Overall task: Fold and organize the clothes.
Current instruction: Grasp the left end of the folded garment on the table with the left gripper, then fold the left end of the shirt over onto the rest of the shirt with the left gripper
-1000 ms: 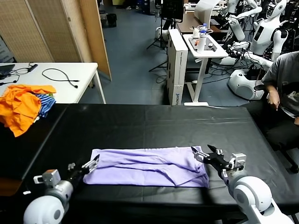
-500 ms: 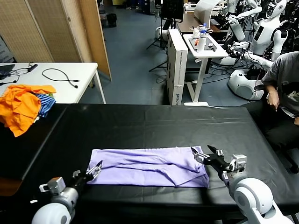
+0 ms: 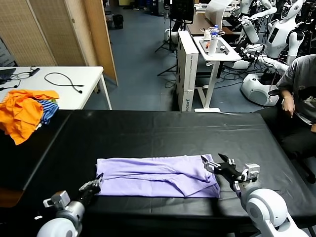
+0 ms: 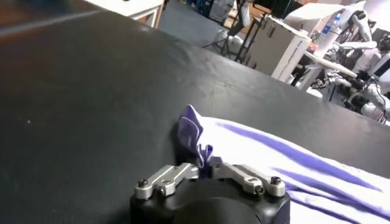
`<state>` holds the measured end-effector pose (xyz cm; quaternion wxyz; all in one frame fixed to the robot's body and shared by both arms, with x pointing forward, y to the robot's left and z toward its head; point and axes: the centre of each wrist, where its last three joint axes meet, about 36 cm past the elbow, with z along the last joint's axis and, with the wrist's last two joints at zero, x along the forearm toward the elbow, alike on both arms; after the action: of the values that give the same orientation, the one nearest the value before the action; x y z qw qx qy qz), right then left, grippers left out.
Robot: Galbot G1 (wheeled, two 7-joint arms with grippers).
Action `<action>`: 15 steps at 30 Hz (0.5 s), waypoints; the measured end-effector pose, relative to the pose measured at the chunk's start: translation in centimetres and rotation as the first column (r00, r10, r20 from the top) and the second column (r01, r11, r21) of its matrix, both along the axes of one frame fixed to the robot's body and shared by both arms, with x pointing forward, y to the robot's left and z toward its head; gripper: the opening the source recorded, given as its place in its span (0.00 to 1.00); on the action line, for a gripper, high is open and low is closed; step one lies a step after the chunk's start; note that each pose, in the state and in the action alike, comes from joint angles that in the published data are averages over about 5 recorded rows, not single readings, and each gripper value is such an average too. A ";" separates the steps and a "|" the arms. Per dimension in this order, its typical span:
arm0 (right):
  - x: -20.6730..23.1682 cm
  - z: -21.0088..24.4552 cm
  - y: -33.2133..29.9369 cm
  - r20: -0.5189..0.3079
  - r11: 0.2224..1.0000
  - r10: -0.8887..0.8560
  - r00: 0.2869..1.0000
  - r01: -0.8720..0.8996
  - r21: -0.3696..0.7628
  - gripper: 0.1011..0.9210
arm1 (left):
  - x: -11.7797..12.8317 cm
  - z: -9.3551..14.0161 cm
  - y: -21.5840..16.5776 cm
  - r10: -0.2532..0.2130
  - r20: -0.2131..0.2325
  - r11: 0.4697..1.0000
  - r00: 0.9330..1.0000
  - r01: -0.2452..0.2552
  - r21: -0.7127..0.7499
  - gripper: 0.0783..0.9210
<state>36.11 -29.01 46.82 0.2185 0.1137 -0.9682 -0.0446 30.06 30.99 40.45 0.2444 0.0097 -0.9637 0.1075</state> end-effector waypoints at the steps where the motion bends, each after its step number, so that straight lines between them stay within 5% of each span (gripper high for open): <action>1: -0.1 0.0 0.0 0.003 1.000 -0.001 1.000 0.001 0.002 0.98 | -0.1 0.3 0.3 -0.003 0.014 0.999 1.000 0.002 0.037 0.14; 7: -0.7 -0.3 0.6 0.008 1.000 0.000 1.000 0.000 0.011 0.98 | -0.9 1.6 3.5 -0.027 0.084 0.959 0.996 0.002 0.284 0.14; 15: -1.8 -0.8 1.2 0.006 1.000 0.001 1.000 -0.001 0.013 0.98 | -1.7 3.0 6.8 -0.038 0.120 0.856 0.992 -0.029 0.516 0.14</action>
<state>34.36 -27.84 46.05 0.2149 0.1157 -0.9684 -0.0505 28.31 37.79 43.44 0.1719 0.0659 -0.9706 -0.1552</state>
